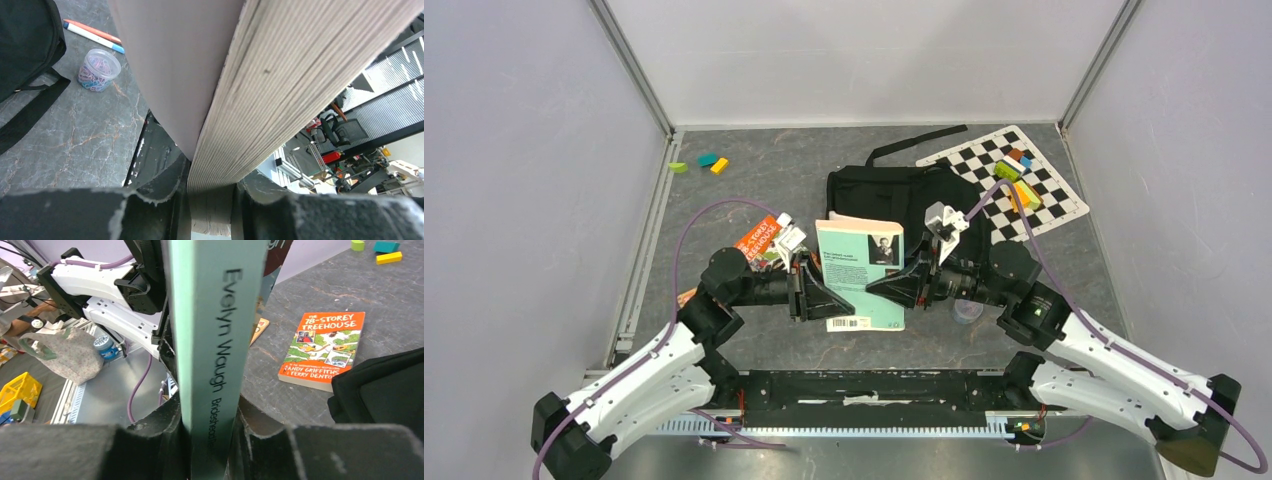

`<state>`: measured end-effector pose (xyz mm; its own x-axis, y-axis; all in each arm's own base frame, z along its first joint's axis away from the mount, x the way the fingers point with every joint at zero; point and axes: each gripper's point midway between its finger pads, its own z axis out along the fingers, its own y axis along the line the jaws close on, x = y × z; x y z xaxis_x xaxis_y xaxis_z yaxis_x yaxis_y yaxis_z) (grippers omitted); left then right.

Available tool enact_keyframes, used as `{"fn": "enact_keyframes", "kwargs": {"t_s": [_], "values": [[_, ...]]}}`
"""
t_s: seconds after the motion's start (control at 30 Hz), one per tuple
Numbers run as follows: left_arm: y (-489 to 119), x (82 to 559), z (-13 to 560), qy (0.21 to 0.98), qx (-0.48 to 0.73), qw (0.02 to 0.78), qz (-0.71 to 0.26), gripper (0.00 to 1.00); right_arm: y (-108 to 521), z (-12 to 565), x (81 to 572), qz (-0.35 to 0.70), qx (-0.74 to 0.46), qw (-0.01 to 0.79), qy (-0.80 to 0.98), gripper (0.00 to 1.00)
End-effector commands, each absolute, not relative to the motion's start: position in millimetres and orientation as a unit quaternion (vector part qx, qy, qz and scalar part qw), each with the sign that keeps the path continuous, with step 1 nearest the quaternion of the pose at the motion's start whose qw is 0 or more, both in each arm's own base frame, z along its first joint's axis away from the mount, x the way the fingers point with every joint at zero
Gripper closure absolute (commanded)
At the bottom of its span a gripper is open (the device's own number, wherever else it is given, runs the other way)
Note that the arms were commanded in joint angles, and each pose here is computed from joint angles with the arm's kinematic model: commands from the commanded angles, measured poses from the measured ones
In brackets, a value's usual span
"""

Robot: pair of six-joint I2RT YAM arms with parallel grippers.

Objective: Pack the student bag
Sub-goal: Pick up the book from the center of the board.

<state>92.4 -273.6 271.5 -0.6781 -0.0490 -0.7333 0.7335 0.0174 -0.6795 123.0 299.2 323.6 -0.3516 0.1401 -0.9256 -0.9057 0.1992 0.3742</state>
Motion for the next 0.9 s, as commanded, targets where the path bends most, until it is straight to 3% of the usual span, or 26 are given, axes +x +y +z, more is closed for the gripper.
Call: {"fn": "enact_keyframes", "kwargs": {"t_s": [0.0, 0.1, 0.23, 0.87], "values": [[-273.7, 89.7, 291.5, 0.625, 0.264, 0.311, -0.666, 0.92, 284.8, 355.6, 143.6, 0.515, -0.283, 0.557, 0.586, 0.67], [-274.5, 105.4, 311.4, 0.609, 0.236, 0.361, -0.666, 0.95, 283.8, 341.2, 144.4, 0.514, -0.276, 0.551, 0.596, 0.28], [-273.9, 119.9, 341.9, 0.572, 0.205, 0.414, -0.678, 0.97, 284.0, 325.0, 137.8, 0.54, -0.261, 0.537, 0.593, 0.03], [-303.0, 156.2, 408.9, 0.47, 0.124, 0.516, -0.705, 0.98, 255.8, 339.8, 149.3, 0.639, -0.068, 0.559, 0.524, 0.04]]}}
